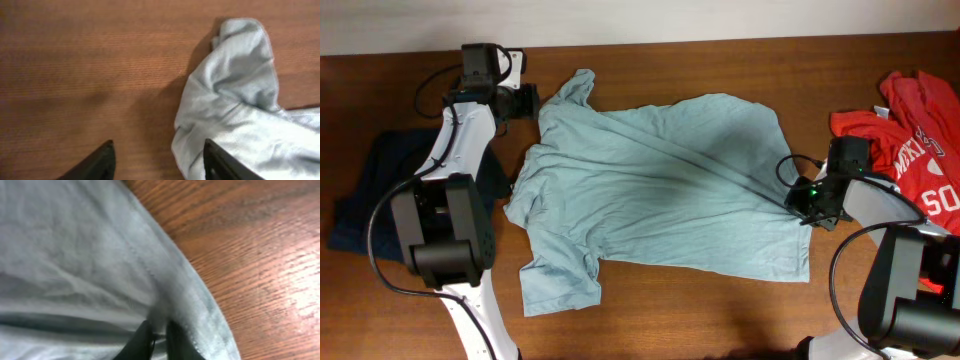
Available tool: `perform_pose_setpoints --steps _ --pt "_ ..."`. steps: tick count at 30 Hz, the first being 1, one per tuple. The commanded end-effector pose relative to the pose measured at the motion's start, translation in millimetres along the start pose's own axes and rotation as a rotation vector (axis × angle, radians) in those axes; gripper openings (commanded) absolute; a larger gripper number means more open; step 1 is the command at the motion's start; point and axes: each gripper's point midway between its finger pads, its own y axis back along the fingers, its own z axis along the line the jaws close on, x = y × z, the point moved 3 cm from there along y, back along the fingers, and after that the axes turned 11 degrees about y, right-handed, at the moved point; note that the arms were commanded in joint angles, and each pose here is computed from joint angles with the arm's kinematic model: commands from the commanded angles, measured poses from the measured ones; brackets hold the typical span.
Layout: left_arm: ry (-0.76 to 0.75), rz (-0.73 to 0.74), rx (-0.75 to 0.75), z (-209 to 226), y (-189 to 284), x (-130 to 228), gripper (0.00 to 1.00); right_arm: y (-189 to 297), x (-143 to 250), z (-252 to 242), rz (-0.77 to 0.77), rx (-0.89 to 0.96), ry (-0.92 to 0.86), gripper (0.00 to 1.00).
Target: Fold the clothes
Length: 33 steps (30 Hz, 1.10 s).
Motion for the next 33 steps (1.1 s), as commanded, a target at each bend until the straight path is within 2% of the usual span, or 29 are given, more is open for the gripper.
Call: perform_pose_setpoints --steps 1,4,6,13,18,20,22,25,29,33 --pt "0.008 0.023 -0.059 13 2 3 0.61 -9 10 -12 0.051 0.068 -0.019 0.29" --pt "0.015 0.074 -0.060 13 3 13 0.67 -8 14 -12 0.071 0.069 -0.021 0.31" --pt "0.022 0.131 -0.066 12 10 22 0.68 -4 17 -12 0.081 0.059 -0.028 0.32" --pt "0.036 0.215 -0.075 2 74 22 0.68 51 11 -18 -0.029 0.018 -0.081 0.34" --pt "0.052 0.212 -0.076 -4 109 20 0.71 94 4 -21 -0.163 0.011 -0.094 0.53" --pt "0.051 0.208 -0.070 -6 110 19 0.72 101 -5 -15 -0.222 -0.025 -0.077 0.57" --pt "0.054 0.219 -0.046 -9 108 21 0.70 103 -17 3 -0.272 -0.123 0.006 0.51" --pt "0.056 0.247 0.010 -21 108 27 0.60 95 -33 29 -0.312 -0.237 0.081 0.28" --pt "0.041 0.286 0.031 -34 111 36 0.45 63 -49 52 -0.319 -0.280 0.149 0.21" --pt "0.025 0.323 0.039 -46 123 45 0.43 29 -66 63 -0.338 -0.300 0.181 0.08"
